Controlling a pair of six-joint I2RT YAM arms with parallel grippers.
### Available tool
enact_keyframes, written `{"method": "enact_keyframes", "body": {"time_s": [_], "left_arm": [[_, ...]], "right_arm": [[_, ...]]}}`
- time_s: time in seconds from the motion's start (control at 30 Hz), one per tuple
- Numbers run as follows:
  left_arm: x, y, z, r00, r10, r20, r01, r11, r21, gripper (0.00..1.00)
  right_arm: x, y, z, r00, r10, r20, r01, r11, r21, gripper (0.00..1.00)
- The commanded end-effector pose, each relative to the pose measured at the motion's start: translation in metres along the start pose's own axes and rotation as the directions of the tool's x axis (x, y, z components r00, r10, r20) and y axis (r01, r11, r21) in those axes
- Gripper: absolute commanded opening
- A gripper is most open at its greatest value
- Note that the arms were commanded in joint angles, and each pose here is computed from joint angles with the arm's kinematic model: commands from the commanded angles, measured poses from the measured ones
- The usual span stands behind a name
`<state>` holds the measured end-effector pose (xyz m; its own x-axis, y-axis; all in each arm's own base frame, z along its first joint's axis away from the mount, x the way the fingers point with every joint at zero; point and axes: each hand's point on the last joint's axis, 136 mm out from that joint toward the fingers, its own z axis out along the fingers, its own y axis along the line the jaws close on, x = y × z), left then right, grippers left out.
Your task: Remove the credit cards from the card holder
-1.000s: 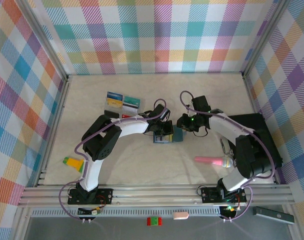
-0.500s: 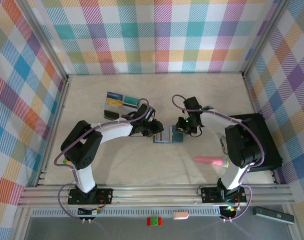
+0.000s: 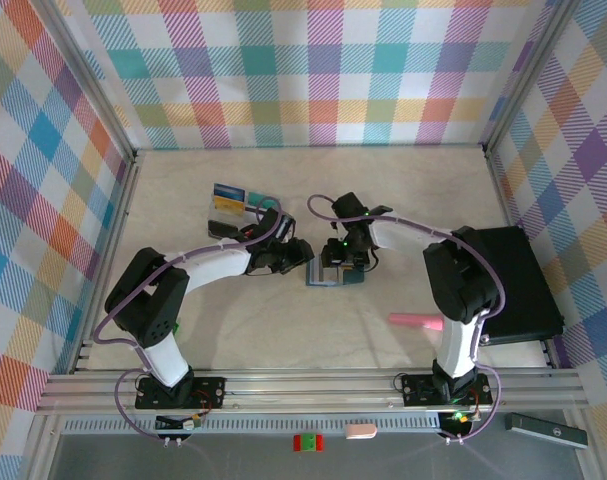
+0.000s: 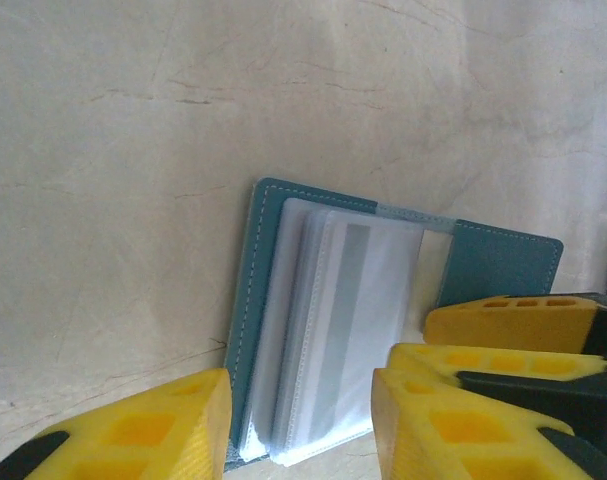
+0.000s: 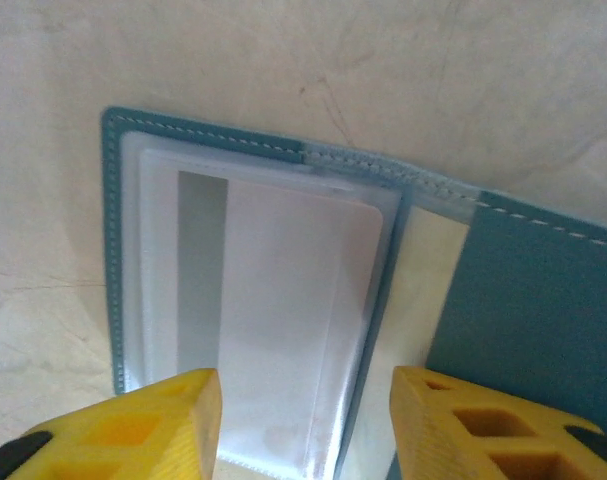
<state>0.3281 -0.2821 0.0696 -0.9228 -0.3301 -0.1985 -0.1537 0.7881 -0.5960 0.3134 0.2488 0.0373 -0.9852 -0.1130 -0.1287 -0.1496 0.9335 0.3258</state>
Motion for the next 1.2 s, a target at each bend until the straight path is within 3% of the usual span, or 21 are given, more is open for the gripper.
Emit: {"method": "enact_keyframes", "body": {"time_s": [0.0,0.2,0.4,0.87,1.17], "left_arm": [[0.001,0.002,-0.006,1.000,-0.025,-0.002,0.025,1.000,0.004,0.42],[0.004,0.000,0.000,0.999,-0.026,-0.032,0.026,0.999,0.021,0.43],[0.007,-0.007,0.006,0.998,-0.022,-0.064,0.025,0.998,0.052,0.40],[0.020,-0.026,0.025,0.988,0.002,-0.151,0.018,0.992,0.126,0.24],[0.021,-0.025,0.039,0.987,-0.007,-0.163,0.025,0.994,0.110,0.22]], "right_arm": [[0.002,-0.004,0.001,0.999,-0.004,-0.034,0.005,0.999,0.038,0.51],[0.007,-0.016,0.014,0.997,0.013,-0.070,-0.007,0.995,0.097,0.52],[0.013,-0.027,0.025,0.995,0.029,-0.093,-0.016,0.991,0.135,0.42],[0.013,-0.025,0.021,0.997,0.044,-0.062,-0.039,0.996,0.075,0.29],[0.012,-0.029,0.018,0.998,0.053,-0.042,-0.050,0.996,0.070,0.25]]}}
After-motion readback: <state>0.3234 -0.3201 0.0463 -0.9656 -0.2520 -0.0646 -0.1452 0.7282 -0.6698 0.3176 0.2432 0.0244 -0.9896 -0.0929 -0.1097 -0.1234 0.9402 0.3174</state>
